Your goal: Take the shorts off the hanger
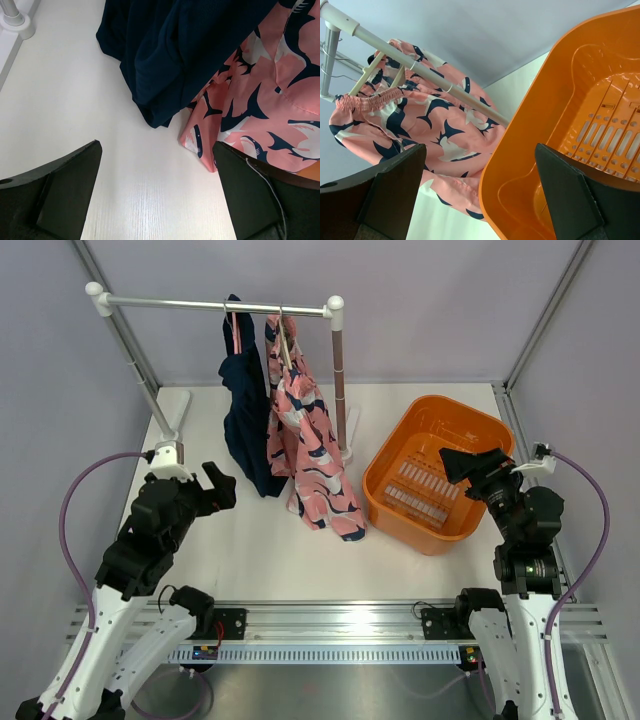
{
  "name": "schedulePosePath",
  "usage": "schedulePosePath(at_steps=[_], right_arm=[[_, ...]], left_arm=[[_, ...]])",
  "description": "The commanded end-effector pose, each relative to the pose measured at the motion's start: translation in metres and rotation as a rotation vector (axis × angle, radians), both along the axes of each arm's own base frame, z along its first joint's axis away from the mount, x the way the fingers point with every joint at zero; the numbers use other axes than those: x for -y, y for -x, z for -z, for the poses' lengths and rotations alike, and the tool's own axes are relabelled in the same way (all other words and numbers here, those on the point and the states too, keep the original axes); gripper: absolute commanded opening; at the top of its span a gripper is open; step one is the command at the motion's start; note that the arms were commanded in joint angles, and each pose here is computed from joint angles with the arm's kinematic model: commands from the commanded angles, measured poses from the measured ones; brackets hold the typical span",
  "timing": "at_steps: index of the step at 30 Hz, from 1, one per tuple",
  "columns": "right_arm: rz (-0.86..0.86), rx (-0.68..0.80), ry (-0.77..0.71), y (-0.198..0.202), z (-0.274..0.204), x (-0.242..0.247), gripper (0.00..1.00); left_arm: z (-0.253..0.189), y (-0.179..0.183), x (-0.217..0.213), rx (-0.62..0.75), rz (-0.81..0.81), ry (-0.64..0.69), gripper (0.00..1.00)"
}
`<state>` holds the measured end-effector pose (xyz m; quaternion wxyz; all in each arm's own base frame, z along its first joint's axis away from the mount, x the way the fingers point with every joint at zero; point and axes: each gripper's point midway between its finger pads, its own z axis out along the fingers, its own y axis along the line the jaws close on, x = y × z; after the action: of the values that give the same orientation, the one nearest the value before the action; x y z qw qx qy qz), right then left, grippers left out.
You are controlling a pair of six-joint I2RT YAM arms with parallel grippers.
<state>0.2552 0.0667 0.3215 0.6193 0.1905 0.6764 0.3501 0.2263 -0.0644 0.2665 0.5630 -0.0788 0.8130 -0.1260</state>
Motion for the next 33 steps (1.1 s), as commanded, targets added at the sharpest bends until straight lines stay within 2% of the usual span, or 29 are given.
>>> schedulePosePath(at_steps=[1,11,14,15,17,18,19,20,21,22,23,24,25,27,28,29,31,32,33], right_arm=[[-0.016,0.063,0.012,0.001,-0.017,-0.002,1.00],[-0.009,0.051,0.109,-0.001,-0.023,0.002,1.00],[-0.043,0.120,0.103,-0.005,-0.057,-0.004,1.00],[-0.064,0.104,0.091,-0.019,-0.061,-0.007,1.00],[-0.140,0.150,0.089,-0.024,-0.094,-0.020,1.00],[-0.198,0.117,0.091,-0.038,-0.092,-0.037,0.99],[-0.170,0.169,0.108,-0.040,-0.123,-0.040,1.00],[-0.161,0.170,0.136,-0.046,-0.130,-0.048,0.99],[-0.168,0.100,0.213,-0.067,-0.115,-0.059,1.00],[-0.187,0.164,0.224,-0.060,-0.154,-0.079,0.99],[-0.220,0.108,0.265,-0.085,-0.139,-0.098,0.99],[-0.237,0.141,0.264,-0.085,-0.166,-0.108,0.97],[-0.268,0.149,0.272,-0.085,-0.171,-0.127,0.96],[-0.280,0.117,0.336,-0.112,-0.157,-0.154,0.95],[-0.265,0.161,0.340,-0.113,-0.178,-0.161,0.95],[-0.291,0.147,0.389,-0.126,-0.163,-0.185,0.93],[-0.307,0.218,0.406,-0.127,-0.179,-0.213,0.92],[-0.311,0.223,0.456,-0.141,-0.166,-0.229,0.92],[-0.286,0.257,0.470,-0.145,-0.177,-0.235,0.92]], left_arm=[[-0.011,-0.002,0.005,0.046,0.022,0.025,0.99],[-0.010,-0.001,0.004,0.042,0.017,0.024,0.99],[-0.010,-0.001,0.003,0.042,0.014,0.024,0.99],[-0.010,-0.001,0.003,0.042,0.014,0.024,0.99],[-0.011,0.000,0.003,0.047,0.014,0.026,0.99],[-0.012,0.000,0.002,0.048,0.012,0.026,0.99],[-0.012,0.000,0.002,0.050,0.011,0.026,0.99],[-0.013,0.000,0.002,0.053,0.010,0.027,0.99],[-0.014,0.001,0.001,0.054,0.008,0.027,0.99],[-0.014,0.001,0.001,0.056,0.007,0.027,0.99],[-0.015,0.002,0.000,0.060,0.006,0.027,0.99],[-0.016,0.002,0.000,0.063,0.006,0.028,0.99],[-0.016,0.002,0.000,0.065,0.007,0.029,0.99],[-0.017,0.003,0.000,0.067,0.006,0.030,0.99],[-0.017,0.003,-0.001,0.069,0.004,0.031,0.99],[-0.018,0.003,-0.001,0.072,0.003,0.032,0.99],[-0.018,0.005,-0.002,0.076,0.001,0.034,0.99],[-0.018,0.005,-0.002,0.076,-0.001,0.034,0.99],[-0.019,0.005,-0.003,0.081,-0.001,0.036,0.99]])
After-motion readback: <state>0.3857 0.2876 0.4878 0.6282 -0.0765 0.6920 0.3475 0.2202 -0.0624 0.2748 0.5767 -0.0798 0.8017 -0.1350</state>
